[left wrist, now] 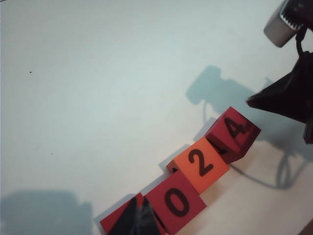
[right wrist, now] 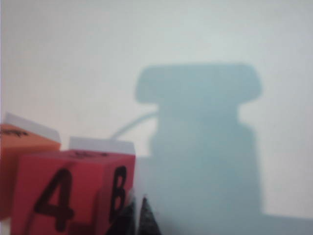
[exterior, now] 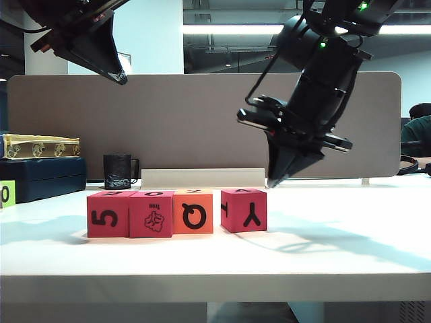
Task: Select the appropriate blocks from the scattered letter blocks on the table and arrange them in a row to spell out "2024".
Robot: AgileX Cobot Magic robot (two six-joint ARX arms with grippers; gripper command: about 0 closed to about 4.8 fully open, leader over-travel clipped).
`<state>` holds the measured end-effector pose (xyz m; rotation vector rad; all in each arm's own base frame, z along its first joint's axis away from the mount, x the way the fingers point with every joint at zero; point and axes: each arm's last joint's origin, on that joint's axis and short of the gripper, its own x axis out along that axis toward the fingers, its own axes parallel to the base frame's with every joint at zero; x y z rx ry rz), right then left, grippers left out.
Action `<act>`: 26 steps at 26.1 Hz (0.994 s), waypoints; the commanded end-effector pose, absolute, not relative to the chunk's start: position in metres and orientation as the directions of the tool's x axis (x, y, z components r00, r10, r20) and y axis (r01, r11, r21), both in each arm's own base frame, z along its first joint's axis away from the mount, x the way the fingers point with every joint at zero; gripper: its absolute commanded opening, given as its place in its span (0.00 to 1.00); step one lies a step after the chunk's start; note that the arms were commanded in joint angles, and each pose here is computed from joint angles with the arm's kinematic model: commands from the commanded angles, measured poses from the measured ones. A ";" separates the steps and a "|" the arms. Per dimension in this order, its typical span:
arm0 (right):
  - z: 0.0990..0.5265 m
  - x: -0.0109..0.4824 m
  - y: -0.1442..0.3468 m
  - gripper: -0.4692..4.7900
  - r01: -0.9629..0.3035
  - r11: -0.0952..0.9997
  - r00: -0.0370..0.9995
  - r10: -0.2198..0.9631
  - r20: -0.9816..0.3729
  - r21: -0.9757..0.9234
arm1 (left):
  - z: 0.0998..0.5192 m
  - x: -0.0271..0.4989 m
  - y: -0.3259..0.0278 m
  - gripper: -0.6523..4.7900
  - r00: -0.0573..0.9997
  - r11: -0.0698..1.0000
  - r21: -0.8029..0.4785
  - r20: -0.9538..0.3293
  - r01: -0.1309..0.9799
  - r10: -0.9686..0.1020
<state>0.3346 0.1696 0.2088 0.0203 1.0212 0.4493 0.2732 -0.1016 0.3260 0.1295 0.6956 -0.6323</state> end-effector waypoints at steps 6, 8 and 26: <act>0.198 0.333 0.171 0.09 -0.376 0.893 0.367 0.388 -0.845 0.247 | 0.327 0.273 -0.102 0.11 0.594 0.802 -0.087 -0.626 0.591 -0.505; 0.195 0.333 0.174 0.09 -0.393 0.873 0.333 0.428 -0.840 0.289 | 0.328 0.273 -0.102 0.11 0.594 0.802 -0.087 -0.626 0.591 -0.505; 0.187 0.330 0.194 0.09 -0.441 0.852 0.326 0.446 -0.834 0.283 | 0.327 0.272 -0.102 0.11 0.592 0.803 -0.087 -0.630 0.589 -0.502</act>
